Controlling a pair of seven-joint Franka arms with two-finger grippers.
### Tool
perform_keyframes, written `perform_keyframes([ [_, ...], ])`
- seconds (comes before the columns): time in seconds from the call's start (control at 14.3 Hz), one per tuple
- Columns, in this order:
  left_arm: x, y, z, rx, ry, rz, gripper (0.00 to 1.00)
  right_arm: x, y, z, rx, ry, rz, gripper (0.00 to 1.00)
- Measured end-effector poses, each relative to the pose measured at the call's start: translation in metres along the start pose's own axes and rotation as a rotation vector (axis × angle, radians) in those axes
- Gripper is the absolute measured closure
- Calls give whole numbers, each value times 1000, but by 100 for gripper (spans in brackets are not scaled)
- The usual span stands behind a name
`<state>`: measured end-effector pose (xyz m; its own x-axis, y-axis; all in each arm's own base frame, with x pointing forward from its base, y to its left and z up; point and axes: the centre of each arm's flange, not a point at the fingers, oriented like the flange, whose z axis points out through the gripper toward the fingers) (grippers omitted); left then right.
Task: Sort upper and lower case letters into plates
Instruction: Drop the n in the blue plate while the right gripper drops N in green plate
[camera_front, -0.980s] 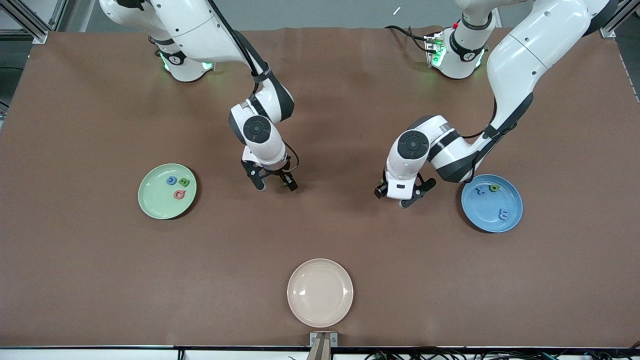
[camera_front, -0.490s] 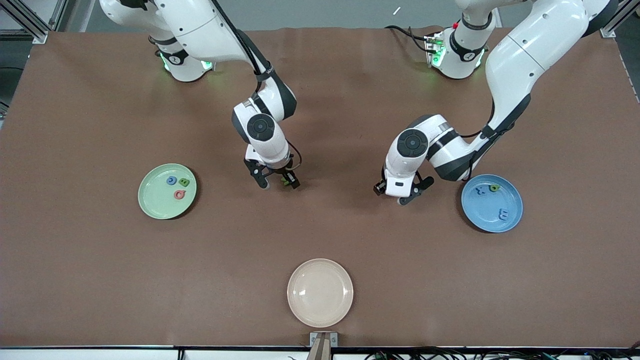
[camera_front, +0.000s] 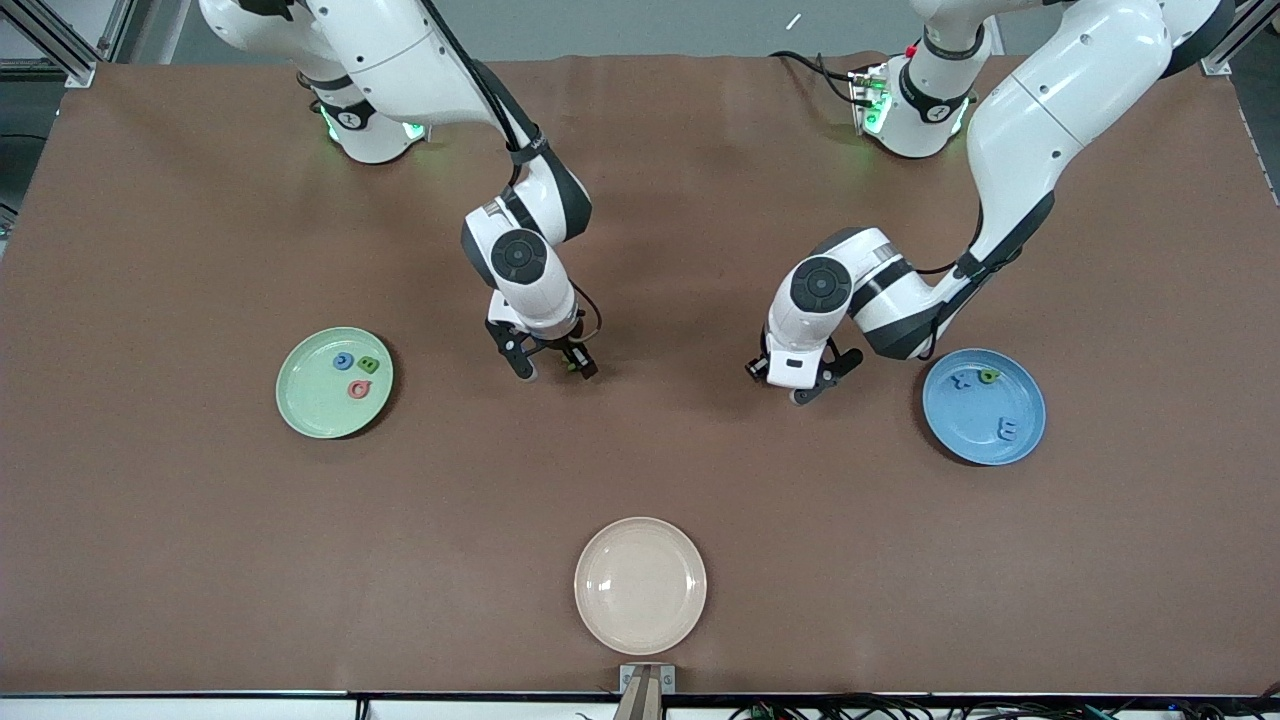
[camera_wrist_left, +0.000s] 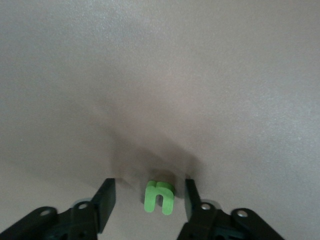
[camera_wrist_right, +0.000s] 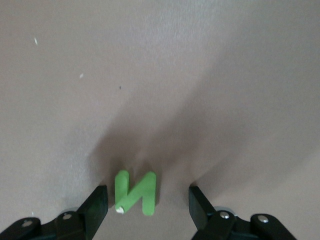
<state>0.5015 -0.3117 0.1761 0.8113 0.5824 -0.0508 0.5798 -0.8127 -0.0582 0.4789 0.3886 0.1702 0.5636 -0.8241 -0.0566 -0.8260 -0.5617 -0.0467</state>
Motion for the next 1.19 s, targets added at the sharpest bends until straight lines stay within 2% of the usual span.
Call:
perform_keyframes([
  [0.07,0,0,0,-1,-1,0,48,4,-1,-1,2,2,4,29],
  [0.14,0,0,0,-2,-1,0,48,7,-1,-1,3,3,7,29],
  [0.28,-1,2,-1,-15,-2,1,58,11,-3,-2,4,5,12,34],
  [0.49,-1,3,-1,-26,-5,1,63,12,-5,-4,7,5,13,44],
  [0.77,-1,4,-2,-31,-5,0,74,11,-5,-4,6,5,12,45],
  [1.19,13,4,-12,-48,14,46,74,11,-5,-4,6,5,12,45],
])
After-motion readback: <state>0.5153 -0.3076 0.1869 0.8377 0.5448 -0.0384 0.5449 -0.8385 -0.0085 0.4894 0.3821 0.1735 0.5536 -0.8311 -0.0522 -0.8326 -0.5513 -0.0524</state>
